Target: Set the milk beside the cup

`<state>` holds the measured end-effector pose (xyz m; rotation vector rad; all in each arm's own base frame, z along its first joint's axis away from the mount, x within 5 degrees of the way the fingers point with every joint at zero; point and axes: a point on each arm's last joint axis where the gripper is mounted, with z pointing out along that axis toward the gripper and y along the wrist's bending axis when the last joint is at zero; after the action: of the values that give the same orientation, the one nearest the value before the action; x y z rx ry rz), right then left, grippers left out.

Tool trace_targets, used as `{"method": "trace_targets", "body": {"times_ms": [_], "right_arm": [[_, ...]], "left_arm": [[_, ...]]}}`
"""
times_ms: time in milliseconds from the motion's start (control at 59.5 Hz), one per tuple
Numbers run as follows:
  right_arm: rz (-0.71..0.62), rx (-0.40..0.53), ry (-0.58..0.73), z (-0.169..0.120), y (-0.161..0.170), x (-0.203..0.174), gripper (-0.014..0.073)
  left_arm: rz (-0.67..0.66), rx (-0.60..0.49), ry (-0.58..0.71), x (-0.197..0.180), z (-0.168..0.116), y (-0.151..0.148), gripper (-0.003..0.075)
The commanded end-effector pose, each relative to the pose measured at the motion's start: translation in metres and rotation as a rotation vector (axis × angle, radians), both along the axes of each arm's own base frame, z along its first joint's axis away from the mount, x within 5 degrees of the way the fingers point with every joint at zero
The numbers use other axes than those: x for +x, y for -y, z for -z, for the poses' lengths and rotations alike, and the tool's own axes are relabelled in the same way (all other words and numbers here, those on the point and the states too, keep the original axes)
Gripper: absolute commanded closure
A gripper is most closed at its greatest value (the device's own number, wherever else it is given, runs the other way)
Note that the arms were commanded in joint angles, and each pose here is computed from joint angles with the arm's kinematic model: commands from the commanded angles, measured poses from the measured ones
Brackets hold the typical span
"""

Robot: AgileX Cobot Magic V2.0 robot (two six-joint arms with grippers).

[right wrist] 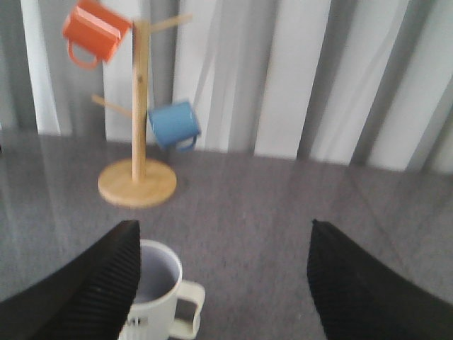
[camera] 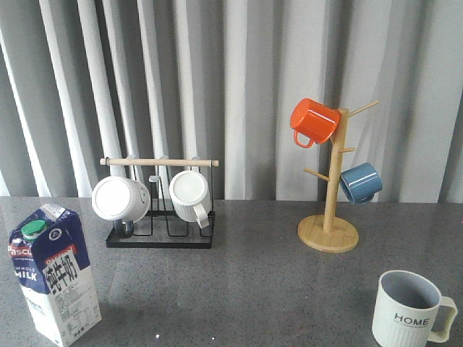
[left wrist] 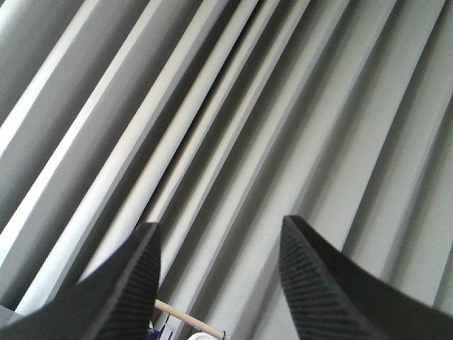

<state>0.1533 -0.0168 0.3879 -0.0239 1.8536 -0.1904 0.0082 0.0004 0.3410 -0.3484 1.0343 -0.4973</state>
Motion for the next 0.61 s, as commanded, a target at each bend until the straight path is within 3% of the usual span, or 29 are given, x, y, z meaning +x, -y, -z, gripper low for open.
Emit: {"method": "trace_targets", "body": {"times_ms": [0, 235, 588], "right_arm": [[0.005, -0.014, -0.069, 0.013, 0.004, 0.026, 0.0106], [0.020, 0.056, -0.238, 0.080, 0.007, 0.063, 0.0110], [-0.008, -0.004, -0.302, 0.116, 0.010, 0.094, 0.0113]], "left_arm": [[-0.001, 0.005, 0.025, 0.002, -0.011, 0.000, 0.0339], [-0.001, 0.005, 0.019, 0.003, -0.011, 0.000, 0.0339], [-0.001, 0.004, 0.007, 0.003, -0.010, 0.000, 0.0339]]}}
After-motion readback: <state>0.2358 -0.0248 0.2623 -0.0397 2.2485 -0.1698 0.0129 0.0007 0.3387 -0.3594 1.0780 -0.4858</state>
